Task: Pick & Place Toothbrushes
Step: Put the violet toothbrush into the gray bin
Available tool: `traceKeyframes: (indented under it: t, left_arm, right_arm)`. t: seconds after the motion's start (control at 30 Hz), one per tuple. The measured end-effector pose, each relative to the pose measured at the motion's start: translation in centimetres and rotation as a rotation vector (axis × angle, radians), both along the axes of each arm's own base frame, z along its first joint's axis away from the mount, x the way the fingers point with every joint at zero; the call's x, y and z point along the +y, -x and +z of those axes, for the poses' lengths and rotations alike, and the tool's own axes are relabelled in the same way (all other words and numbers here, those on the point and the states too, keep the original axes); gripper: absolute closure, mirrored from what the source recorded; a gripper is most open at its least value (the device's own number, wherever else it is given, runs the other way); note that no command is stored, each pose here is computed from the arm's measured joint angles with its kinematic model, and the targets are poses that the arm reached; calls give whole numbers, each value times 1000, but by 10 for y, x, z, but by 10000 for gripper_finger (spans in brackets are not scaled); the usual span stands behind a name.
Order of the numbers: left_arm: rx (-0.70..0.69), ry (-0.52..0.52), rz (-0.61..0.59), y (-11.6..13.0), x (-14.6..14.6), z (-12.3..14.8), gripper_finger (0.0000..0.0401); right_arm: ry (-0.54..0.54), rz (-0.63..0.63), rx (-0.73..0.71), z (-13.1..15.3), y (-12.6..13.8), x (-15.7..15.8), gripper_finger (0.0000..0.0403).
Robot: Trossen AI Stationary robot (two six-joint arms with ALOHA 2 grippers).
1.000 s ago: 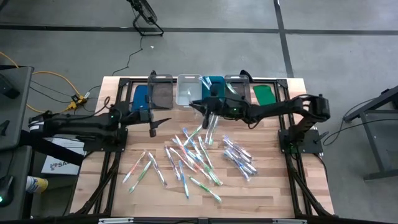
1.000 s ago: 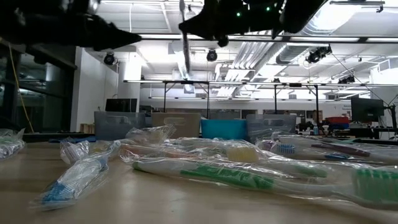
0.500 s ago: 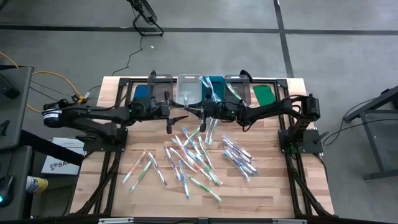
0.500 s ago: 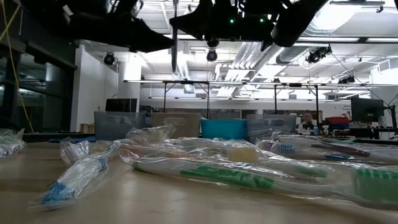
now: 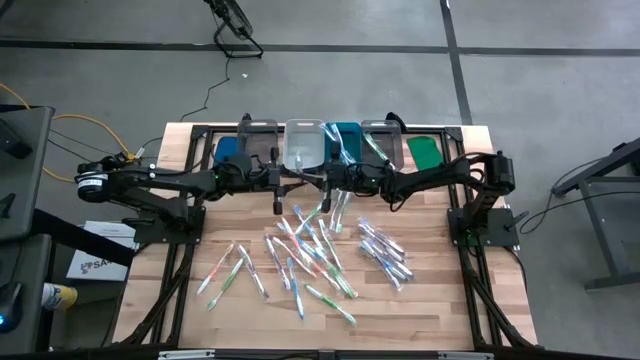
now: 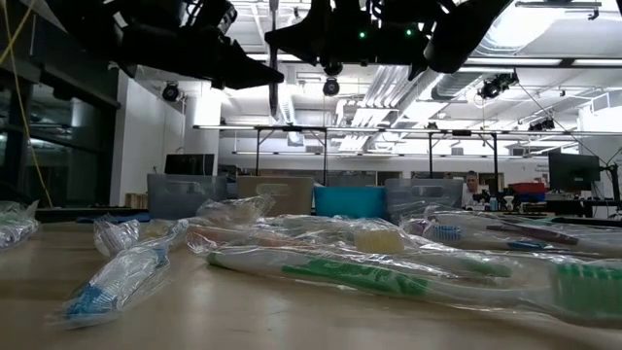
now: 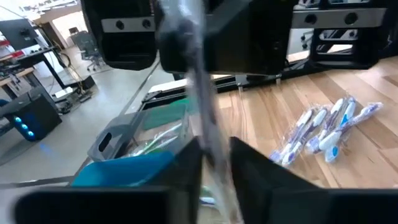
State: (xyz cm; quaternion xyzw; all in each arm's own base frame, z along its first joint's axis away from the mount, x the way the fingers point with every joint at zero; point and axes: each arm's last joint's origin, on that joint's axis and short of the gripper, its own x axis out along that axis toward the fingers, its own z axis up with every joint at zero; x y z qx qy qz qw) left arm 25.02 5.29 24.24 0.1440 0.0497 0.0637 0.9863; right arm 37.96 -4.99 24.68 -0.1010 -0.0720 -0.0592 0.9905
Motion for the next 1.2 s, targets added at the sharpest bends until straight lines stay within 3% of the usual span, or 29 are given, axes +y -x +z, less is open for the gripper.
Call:
traceKeyframes:
  t: [0.07,0.2,0.5,0.73,0.93,1.2]
  left_arm:
    - [13,1,4,0,0,-1,377]
    - [42,-11,37,1,5,-4,374]
    - [135,16,161,14,39,-13,382]
    - [200,123,322,27,74,-10,382]
    - [231,181,413,29,97,3,382]
    - [301,224,361,-1,116,-5,382]
  right_arm:
    - [8,2,8,-1,0,0,382]
    - [-10,-69,19,-2,0,0,368]
    - [-93,-476,173,12,19,10,265]
    - [-173,-709,351,22,51,22,198]
    - [-254,-824,412,28,79,29,183]
    - [-319,-916,448,38,113,37,187]
